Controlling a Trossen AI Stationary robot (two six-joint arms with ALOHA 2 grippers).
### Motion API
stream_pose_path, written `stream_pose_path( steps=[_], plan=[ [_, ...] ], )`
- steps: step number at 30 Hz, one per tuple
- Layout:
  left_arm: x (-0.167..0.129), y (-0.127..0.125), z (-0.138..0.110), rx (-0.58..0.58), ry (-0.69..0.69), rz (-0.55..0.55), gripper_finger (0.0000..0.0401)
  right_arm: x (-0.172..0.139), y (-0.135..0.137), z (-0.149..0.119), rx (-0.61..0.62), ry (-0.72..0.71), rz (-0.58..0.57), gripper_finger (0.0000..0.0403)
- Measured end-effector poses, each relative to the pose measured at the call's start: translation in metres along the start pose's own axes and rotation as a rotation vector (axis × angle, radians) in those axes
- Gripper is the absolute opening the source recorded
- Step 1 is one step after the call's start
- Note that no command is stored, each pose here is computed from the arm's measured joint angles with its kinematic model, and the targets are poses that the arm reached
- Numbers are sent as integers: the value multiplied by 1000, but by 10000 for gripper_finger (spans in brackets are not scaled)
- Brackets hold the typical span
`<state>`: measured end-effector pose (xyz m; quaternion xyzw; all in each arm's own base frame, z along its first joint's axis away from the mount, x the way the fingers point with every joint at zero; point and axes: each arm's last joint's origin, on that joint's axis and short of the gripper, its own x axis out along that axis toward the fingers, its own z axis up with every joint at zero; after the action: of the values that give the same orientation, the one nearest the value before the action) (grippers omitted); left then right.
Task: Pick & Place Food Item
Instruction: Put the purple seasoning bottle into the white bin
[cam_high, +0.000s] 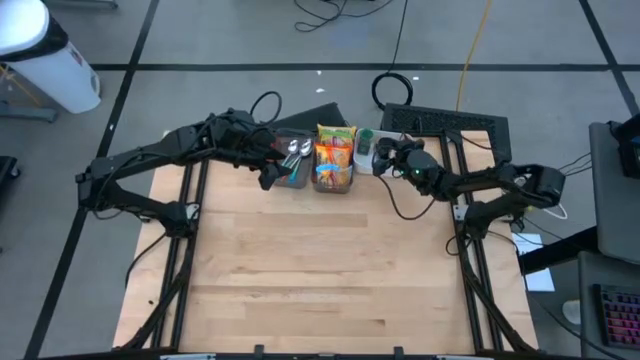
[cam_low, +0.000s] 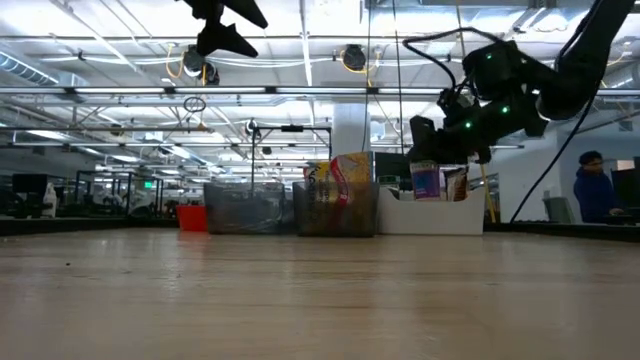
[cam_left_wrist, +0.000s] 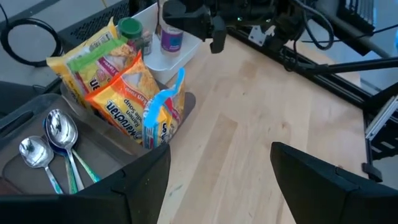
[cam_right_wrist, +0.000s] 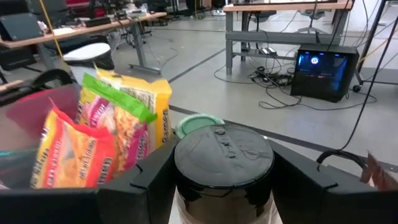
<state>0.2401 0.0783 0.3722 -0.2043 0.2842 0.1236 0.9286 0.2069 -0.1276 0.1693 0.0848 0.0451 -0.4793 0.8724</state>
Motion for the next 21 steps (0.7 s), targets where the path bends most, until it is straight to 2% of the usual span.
stream_pose_path(
  steps=[6, 11, 21],
  plan=[
    [1, 0, 0, -7, 3, 1, 271, 9, -1, -14, -12, 30, -17, 201],
    [1, 0, 0, -9, 4, 1, 277, 14, 0, -21, -10, 26, -16, 201],
    [1, 0, 0, -9, 5, 3, 280, 17, -5, -22, -5, 23, -38, 201]
  ],
)
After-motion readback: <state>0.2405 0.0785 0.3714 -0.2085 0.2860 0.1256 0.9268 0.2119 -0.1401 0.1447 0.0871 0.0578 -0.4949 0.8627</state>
